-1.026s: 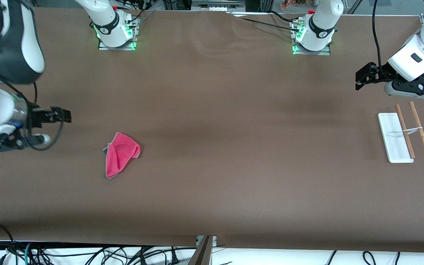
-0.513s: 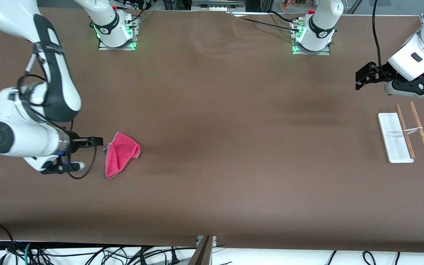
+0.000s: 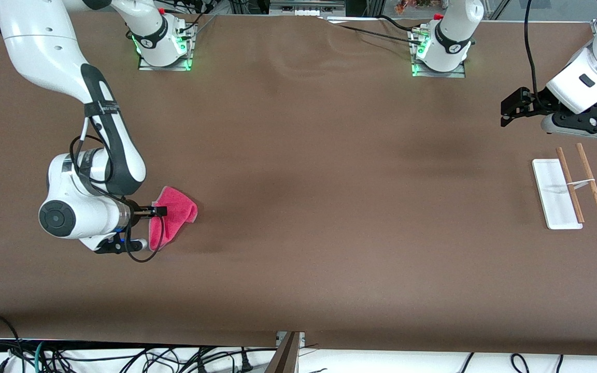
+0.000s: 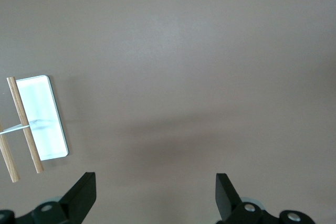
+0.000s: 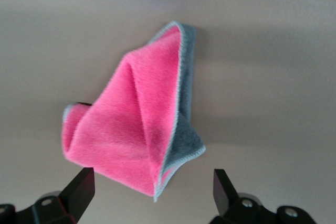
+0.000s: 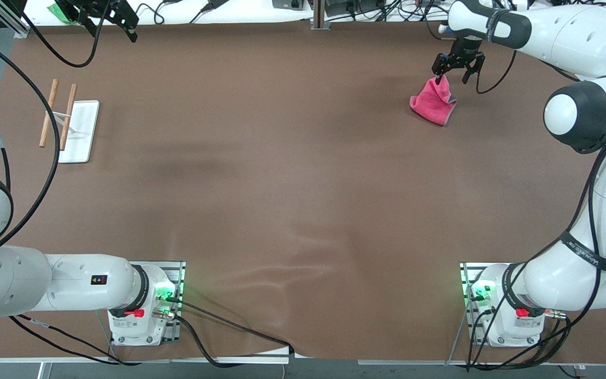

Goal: Pass towel and hang on rack
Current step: 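Close the right gripper on the pink towel's corner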

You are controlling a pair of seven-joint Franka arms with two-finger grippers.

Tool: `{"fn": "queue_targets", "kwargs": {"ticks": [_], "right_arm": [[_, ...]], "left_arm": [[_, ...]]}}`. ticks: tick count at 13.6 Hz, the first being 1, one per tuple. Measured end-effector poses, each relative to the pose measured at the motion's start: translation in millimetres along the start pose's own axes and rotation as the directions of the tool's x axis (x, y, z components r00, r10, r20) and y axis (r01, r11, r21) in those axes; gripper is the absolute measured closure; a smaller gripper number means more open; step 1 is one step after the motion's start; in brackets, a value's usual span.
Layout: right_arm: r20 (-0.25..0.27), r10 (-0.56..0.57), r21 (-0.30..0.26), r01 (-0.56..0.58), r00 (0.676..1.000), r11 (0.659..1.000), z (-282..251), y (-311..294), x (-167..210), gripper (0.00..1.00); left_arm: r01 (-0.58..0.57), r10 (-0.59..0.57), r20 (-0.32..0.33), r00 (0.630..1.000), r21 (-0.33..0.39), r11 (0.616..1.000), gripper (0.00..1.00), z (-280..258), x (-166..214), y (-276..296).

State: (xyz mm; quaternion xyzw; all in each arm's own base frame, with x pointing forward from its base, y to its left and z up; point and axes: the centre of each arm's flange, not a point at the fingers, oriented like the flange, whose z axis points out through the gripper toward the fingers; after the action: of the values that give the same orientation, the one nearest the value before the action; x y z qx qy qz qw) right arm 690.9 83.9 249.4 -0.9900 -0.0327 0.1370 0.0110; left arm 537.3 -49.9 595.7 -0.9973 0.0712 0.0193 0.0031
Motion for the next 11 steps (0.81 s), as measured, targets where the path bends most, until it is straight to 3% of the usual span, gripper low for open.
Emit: {"fn": "queue_targets", "kwargs": {"ticks": [5, 6, 11], "right_arm": [[0.035, 0.004, -0.001, -0.004, 0.999, 1.0, 18, 3, -3, 0.01], [0.039, 0.004, -0.001, -0.004, 0.999, 1.0, 21, 3, -3, 0.05], [0.049, 0.005, -0.001, -0.005, 0.999, 1.0, 27, 3, -3, 0.64]], "left_arm": [[0.0, 0.0, 0.001, 1.0, 0.0, 1.0, 0.0, 0, 0, 0], [0.0, 0.0, 0.001, 1.0, 0.0, 1.0, 0.0, 0, 0, 0], [0.005, -0.005, 0.002, 1.0, 0.0, 1.0, 0.0, 0, 0, -3]]}}
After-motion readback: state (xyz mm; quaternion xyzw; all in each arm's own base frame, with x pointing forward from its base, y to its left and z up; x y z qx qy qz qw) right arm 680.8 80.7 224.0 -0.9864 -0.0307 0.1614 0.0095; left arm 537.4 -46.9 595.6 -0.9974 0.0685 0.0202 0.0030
